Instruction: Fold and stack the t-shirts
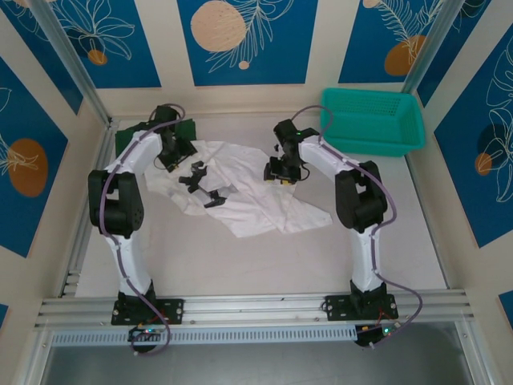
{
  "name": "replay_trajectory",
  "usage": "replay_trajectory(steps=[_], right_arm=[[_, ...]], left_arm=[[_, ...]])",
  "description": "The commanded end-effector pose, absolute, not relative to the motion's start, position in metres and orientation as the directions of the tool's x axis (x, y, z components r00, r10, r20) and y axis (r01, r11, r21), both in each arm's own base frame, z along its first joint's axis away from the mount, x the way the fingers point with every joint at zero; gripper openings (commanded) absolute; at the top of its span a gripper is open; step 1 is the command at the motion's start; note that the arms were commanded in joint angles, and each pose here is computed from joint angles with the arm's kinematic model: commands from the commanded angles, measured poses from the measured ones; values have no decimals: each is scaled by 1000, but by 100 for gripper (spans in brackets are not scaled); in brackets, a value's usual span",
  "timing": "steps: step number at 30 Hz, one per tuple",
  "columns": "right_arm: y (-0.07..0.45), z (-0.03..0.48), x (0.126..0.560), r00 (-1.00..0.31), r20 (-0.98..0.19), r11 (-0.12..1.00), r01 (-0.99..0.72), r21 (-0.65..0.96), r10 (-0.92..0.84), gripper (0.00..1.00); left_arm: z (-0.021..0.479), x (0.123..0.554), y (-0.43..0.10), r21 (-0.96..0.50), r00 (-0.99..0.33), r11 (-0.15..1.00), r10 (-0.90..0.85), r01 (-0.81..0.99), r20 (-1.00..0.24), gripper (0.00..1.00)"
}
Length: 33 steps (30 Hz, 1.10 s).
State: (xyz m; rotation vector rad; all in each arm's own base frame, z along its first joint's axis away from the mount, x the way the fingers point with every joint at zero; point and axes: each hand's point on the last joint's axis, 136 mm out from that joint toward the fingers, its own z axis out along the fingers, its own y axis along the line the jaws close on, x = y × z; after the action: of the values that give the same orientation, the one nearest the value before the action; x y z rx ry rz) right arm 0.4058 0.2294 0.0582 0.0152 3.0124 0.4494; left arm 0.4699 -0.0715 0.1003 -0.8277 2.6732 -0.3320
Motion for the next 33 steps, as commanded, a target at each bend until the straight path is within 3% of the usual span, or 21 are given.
replay_trajectory(steps=[1,7,14,23,33], right_arm=[[229,60,415,-993,-117,972,-29,234,-1,49],[233,54,420,-990,-138,980,-45,196,-18,47],[242,43,421,-992,-116,979,-68,193,-46,44],[248,34,426,-993,-98,983,-81,166,-65,31],[248,52,430,-990,-126,980,-87,177,-65,15]], left_arm=[[101,454,-52,-263,-727,780,-625,-568,-284,61],[80,455,-43,-348,-740,753,-642,-559,-201,64],[74,455,-22,-304,-740,766,-635,-566,-221,70],[67,458,-15,-320,-749,768,-629,-555,-209,57],[57,463,-18,-334,-772,774,-611,-538,-174,52]])
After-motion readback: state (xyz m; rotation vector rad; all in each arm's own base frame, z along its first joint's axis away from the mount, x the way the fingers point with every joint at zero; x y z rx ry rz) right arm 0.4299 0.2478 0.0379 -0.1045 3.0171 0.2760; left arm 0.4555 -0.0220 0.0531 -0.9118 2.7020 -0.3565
